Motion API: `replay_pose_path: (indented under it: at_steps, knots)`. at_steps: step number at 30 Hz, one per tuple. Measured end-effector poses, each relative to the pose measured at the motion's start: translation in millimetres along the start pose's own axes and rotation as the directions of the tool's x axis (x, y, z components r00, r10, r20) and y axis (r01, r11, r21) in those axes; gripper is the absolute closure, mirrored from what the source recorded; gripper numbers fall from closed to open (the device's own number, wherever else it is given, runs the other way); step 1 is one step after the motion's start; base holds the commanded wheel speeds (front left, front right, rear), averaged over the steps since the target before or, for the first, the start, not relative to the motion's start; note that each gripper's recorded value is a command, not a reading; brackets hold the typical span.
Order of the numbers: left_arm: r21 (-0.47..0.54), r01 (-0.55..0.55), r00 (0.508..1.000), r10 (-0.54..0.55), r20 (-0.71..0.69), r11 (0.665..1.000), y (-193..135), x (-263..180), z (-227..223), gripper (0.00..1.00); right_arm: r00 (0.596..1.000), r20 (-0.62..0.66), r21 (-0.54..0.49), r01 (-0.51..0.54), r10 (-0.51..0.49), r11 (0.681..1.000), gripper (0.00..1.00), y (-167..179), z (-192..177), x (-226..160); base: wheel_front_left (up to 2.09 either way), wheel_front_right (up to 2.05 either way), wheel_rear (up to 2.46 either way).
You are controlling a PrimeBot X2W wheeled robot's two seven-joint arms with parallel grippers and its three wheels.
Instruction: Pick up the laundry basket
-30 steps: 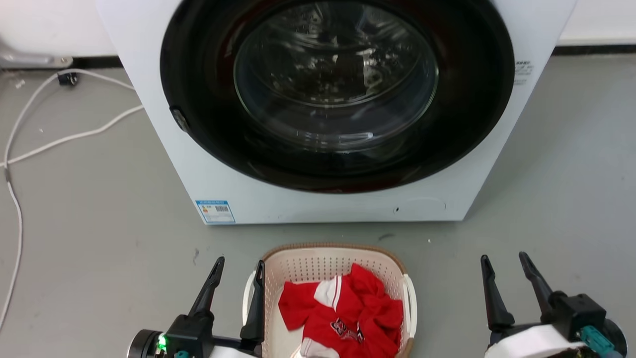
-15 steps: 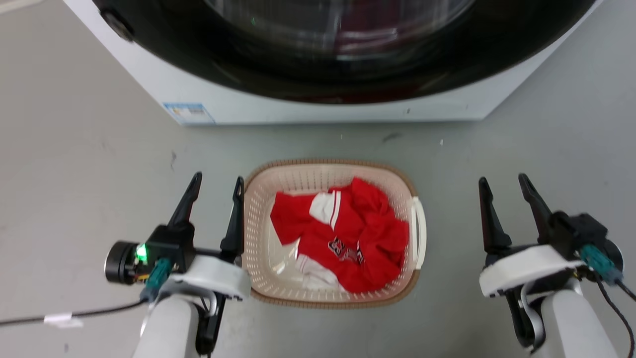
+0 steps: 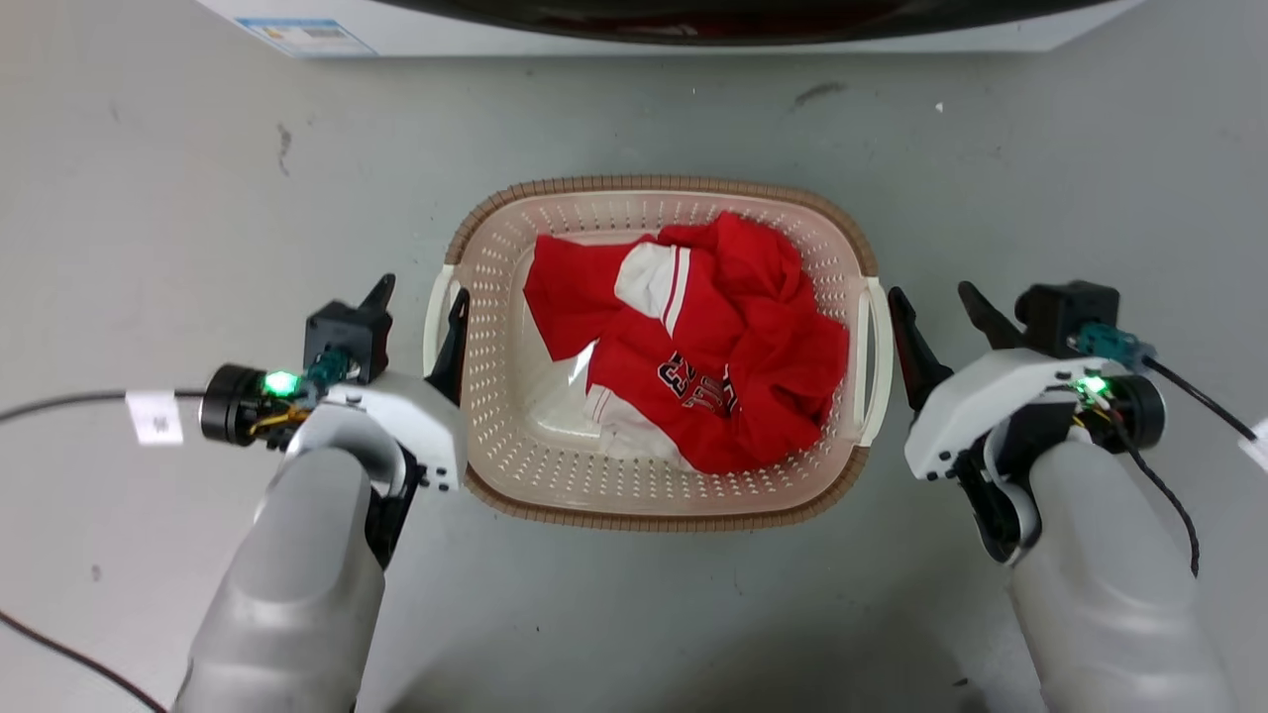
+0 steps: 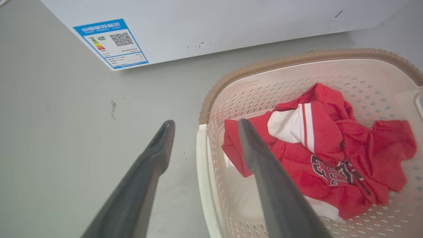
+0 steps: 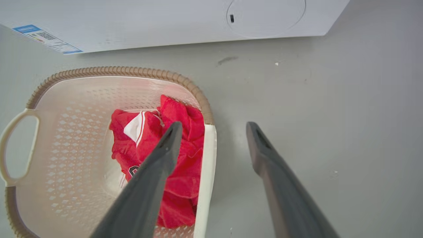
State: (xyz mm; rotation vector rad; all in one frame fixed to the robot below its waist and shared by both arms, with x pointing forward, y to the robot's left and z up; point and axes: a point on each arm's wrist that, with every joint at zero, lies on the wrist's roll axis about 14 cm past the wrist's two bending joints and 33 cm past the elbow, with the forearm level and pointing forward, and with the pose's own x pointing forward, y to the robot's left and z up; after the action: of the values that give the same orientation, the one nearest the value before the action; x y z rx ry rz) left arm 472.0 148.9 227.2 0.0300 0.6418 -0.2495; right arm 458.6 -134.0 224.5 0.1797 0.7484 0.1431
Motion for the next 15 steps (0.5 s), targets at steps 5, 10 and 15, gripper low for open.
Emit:
replay_pose_path:
  at_steps: [5,10,15]
  knots:
    - [0.006,0.029,0.991,-0.028,-0.133,1.0,-1.4,14.9,-29.7,0.0,0.991,-0.129,0.028,-0.018,0.021,0.999,0.0,5.0,-28.6,17.9,0.0,0.0,0.0]
    - [-0.048,0.057,0.97,-0.067,-0.234,0.997,-13.2,25.0,-47.7,0.0,0.965,-0.26,0.054,-0.034,0.047,0.998,0.0,12.1,-54.3,28.1,0.0,0.0,0.0]
    - [-0.07,0.077,0.937,-0.096,-0.336,0.995,-15.3,27.0,-64.8,0.0,0.94,-0.335,0.022,-0.05,0.055,0.998,0.0,14.1,-62.1,39.5,0.0,0.0,0.0]
